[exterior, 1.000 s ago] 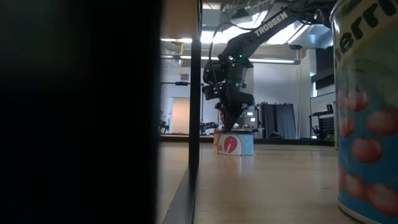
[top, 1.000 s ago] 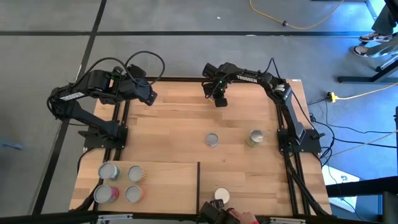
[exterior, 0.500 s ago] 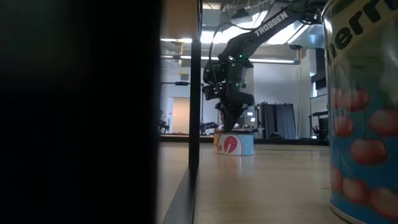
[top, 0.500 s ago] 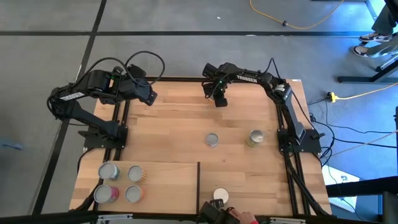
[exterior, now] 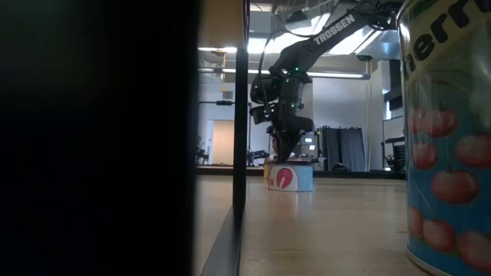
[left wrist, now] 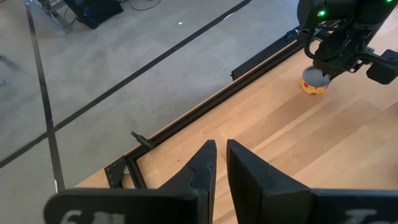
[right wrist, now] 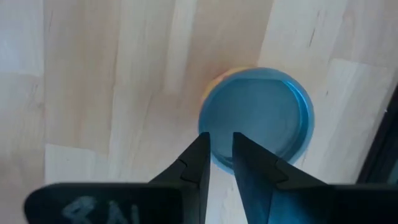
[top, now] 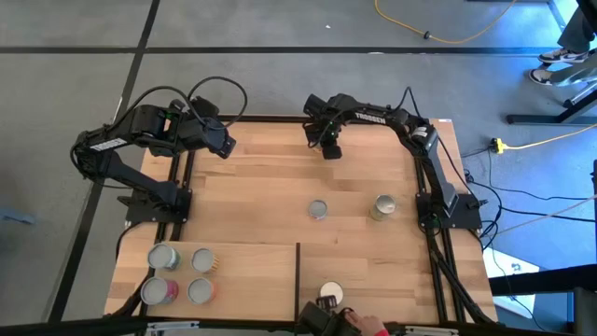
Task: Pick and place cans onto a shelf
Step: Put the canned pineapple ring on the shelf
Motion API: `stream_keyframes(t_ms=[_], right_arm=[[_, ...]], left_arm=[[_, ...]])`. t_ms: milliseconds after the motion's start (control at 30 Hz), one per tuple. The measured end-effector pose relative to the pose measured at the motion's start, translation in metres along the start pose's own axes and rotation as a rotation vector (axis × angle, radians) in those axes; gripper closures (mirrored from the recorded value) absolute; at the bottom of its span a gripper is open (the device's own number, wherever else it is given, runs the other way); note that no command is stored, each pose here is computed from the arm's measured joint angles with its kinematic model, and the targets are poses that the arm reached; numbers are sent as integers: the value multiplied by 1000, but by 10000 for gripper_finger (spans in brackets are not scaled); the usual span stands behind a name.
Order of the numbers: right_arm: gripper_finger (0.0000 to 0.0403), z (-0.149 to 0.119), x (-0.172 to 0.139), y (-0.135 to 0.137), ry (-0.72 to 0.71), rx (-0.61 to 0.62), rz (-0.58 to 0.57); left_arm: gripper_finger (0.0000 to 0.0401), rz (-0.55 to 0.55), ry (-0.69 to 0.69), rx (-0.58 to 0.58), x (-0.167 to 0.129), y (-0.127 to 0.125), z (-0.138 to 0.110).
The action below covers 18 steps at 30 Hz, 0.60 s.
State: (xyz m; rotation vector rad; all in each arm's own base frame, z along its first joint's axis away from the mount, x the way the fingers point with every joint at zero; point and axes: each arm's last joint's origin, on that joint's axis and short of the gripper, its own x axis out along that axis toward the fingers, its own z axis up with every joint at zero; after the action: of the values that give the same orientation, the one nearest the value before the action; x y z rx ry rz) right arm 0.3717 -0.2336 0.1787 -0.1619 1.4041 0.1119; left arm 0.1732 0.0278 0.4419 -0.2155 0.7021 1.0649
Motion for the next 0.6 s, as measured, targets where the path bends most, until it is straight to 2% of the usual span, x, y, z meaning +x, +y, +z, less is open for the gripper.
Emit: stream_keyframes(t_ms=[133, 300, 400, 600], right_arm=[[340, 3, -5, -2, -15, -1, -14], [387, 5, -9, -4, -27, -4, -25], [396, 3, -9, -5, -18, 1, -17], [399, -9, -13, -4, 17, 30, 92]], left_arm=[[369, 0, 0, 0, 0, 0, 0], [369, 0, 0, 0, 0, 0, 0], [369, 0, 0, 0, 0, 0, 0], [369, -1, 0, 0, 0, 0, 0]])
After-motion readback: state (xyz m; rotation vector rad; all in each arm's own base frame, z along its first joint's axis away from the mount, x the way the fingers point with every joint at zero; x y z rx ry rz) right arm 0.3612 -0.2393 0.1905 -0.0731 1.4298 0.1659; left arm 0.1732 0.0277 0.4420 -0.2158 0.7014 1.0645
